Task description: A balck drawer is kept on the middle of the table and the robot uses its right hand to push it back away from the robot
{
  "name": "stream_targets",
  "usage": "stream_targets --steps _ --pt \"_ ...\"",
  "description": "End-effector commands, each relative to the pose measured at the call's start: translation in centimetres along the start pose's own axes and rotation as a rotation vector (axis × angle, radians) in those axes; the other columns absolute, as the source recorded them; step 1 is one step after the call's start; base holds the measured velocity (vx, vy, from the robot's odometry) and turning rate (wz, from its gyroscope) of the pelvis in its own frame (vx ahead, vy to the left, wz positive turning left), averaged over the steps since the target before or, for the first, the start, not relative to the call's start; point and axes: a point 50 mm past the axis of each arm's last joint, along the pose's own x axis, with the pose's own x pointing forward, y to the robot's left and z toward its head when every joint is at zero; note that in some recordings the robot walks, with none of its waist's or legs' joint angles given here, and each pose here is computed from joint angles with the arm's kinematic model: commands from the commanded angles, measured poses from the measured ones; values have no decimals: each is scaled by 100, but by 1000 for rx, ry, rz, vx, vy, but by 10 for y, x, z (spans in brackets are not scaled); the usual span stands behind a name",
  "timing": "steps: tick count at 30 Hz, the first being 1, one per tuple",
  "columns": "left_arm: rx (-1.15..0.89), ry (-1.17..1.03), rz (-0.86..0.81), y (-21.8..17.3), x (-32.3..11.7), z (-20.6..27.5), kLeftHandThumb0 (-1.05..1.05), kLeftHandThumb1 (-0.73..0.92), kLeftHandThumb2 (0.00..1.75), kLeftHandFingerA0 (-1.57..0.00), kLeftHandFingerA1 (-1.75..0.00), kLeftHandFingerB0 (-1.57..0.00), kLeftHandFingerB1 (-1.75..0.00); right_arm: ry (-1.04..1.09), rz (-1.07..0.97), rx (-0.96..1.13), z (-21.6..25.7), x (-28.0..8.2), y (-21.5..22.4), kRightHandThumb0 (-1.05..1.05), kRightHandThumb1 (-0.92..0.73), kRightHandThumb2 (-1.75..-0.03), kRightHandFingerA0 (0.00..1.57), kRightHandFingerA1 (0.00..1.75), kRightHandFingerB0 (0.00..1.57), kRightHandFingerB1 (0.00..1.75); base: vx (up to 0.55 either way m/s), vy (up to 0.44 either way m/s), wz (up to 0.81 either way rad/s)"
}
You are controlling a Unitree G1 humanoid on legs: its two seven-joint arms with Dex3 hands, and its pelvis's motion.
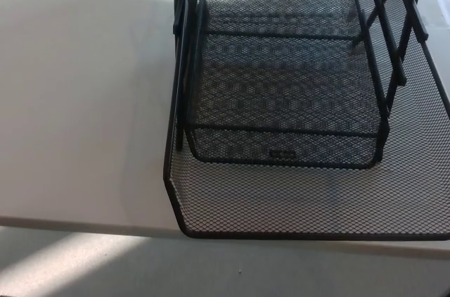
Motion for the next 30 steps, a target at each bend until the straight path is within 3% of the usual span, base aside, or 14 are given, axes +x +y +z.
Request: stream_targets --steps 1,4,5,6,7,10,11,17,24,30 --pt "79 -3 -80 4 -4 -4 -61 73 63 -37 -35 -28 -31 54 45 -93 -14 -3 -3 -58 -60 -97 34 53 20 44 0 0 0" --pt "77 -8 -85 4 -4 -4 -56 74 62 -36 -35 -28 -31 36 34 -71 -15 -3 -4 -55 -58 -96 33 54 18 45 0 0 0" --pt "75 -8 -85 4 -4 -4 -57 74 62 -37 -35 -28 -31 23 31 -51 -15 -4 -5 -56 -74 -62 39 37 32 32 0 0 0" --pt "72 -7 -85 4 -4 -4 -57 74 62 -37 -35 -28 -31 7 27 -27 -15 -5 -5 -56 -74 -62 39 37 32 32 0 0 0" --pt "71 -7 -85 4 -4 -4 -62 62 84 -30 -45 -24 -42 -23 13 0 -16 -7 -7 -53 -74 -61 46 39 38 34 0 0 0" --pt "68 -5 -84 4 -4 -4 -62 62 84 -31 -45 -24 -41 -102 -22 71 -17 -15 -10 -54 -71 -62 46 41 37 35 0 0 0" --pt "67 -8 -84 4 -4 -5 -56 74 63 -39 -36 -29 -31 -142 -18 115 -17 -22 -11 -54 -72 -62 45 39 32 33 0 0 0" --pt "67 -9 -77 5 -5 -6 -58 74 63 -39 -35 -29 -31 -265 22 90 -13 -52 -14 -57 -76 -63 46 39 33 32 0 0 0" --pt "74 -15 -78 5 -4 -3 -58 74 62 -41 -36 -29 -31 -688 88 15 31 -148 -24 -56 -75 -63 42 37 31 31 0 0 0" --pt "78 -17 -75 5 -4 -3 -58 71 62 -41 -37 -28 -31 -939 232 40 54 -185 -30 -56 -74 -63 43 37 29 31 0 0 0"
